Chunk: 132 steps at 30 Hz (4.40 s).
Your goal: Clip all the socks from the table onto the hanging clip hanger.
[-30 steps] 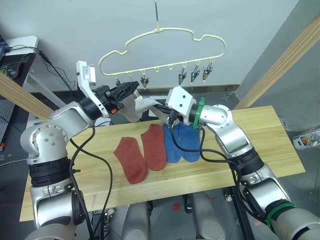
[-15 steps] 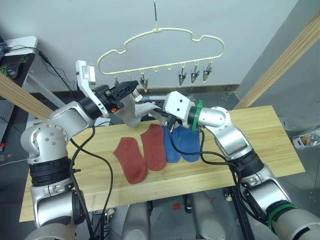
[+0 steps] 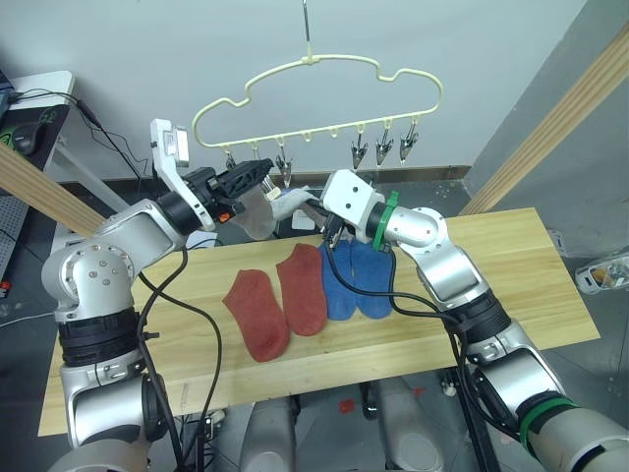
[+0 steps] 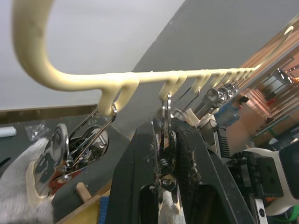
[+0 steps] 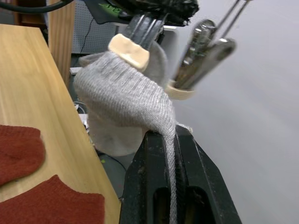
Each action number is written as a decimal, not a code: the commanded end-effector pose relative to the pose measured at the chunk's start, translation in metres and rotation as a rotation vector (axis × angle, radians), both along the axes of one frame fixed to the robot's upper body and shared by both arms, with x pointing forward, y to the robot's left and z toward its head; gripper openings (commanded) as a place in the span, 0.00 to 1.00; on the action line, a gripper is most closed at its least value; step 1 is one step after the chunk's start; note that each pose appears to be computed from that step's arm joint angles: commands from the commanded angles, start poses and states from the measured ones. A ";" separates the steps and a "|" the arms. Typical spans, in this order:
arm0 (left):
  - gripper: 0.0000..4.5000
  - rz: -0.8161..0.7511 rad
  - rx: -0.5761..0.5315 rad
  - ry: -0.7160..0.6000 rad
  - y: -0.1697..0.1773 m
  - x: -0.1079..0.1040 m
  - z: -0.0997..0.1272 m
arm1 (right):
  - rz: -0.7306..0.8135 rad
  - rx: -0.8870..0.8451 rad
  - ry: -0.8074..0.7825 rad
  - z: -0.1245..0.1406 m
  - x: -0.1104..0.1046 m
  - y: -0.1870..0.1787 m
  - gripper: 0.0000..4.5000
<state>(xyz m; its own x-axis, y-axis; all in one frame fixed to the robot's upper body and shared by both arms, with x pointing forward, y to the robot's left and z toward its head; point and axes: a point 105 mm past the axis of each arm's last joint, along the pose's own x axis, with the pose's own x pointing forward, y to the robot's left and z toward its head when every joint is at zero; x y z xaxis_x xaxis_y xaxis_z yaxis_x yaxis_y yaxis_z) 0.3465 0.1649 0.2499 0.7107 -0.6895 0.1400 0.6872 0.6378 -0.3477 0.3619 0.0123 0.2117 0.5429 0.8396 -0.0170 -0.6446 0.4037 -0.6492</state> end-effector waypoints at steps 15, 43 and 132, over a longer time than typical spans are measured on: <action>0.05 -0.016 0.005 -0.054 -0.005 -0.005 0.011 | 0.054 0.025 -0.062 0.017 -0.012 0.015 0.00; 0.53 -0.025 0.017 -0.046 -0.001 -0.011 0.010 | 0.059 0.097 -0.016 0.022 -0.014 0.024 0.00; 0.36 0.427 0.323 -0.456 -0.063 0.006 -0.051 | -0.103 0.074 0.307 0.020 -0.101 -0.125 1.00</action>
